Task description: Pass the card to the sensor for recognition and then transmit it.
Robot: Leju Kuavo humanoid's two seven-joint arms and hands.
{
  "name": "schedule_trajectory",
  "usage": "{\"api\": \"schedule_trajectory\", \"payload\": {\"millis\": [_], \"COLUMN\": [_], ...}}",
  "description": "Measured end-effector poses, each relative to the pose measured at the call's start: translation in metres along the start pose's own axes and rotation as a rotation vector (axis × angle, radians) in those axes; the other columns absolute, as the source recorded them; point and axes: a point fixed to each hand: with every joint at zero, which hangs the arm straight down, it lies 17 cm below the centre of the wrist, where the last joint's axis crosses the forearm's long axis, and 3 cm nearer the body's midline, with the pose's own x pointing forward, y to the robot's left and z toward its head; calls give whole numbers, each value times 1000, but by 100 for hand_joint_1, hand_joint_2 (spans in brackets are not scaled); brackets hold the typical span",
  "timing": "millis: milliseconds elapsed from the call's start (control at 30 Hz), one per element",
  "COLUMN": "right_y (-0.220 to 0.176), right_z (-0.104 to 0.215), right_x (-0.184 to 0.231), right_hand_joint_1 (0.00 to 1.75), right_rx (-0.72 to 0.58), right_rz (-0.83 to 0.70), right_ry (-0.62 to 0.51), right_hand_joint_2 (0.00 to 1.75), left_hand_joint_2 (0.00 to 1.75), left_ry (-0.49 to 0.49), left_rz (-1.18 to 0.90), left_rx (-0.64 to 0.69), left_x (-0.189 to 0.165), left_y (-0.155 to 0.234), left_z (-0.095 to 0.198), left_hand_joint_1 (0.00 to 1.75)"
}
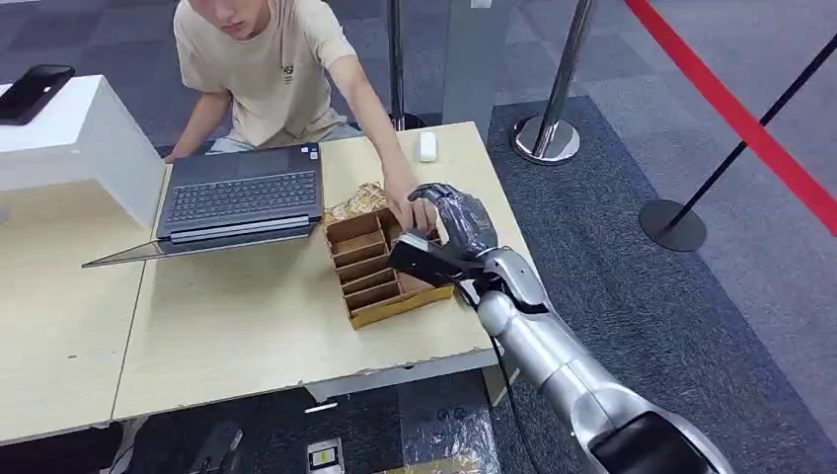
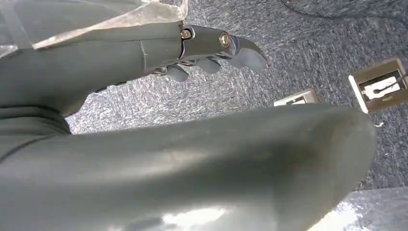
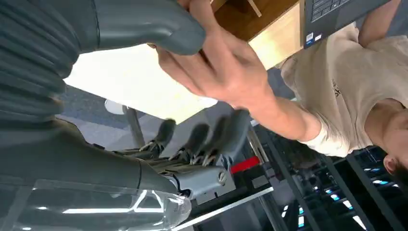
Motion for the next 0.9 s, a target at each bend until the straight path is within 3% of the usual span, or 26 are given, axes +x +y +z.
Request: {"api": "schedule_trajectory", "payload": {"millis": [100,200,267,433,667,800,867,900], "right_y": [1,3,4,7,8,11,11,12], "right_z": [1,2,3,6,7,9,10,10], "right_x": [-1,-2,-3,-5,-5,-6,-6,-7], "right_hand_joint_1": [87,87,110,127,115,101,79,79], "right_rx": [4,6,9,15,18,22,24,25], "right_rz": [1,1,1,-1,-2,-4,-4,-4], "right_ry": [2,4,6,11,14,16,17,18], "right_hand_joint_2": [175,175,175,175,175,175,175,175], "left_hand_joint_2": [0,0,0,0,0,0,0,0], "left_ry": [0,0,0,-1,-1,-1,-1,-2], "left_rz": [0,-2,-2,-2,-2,-2,-5,-6], "left_rx": [0,0,0,0,0,0,0,0], "left_x": [0,0,0,0,0,1,1,1], "left_y": [0,0,0,0,0,0,0,0], "left_z": [0,0,0,0,0,0,0,0], "left_hand_joint_1": [0,0,0,0,0,0,0,0]}}
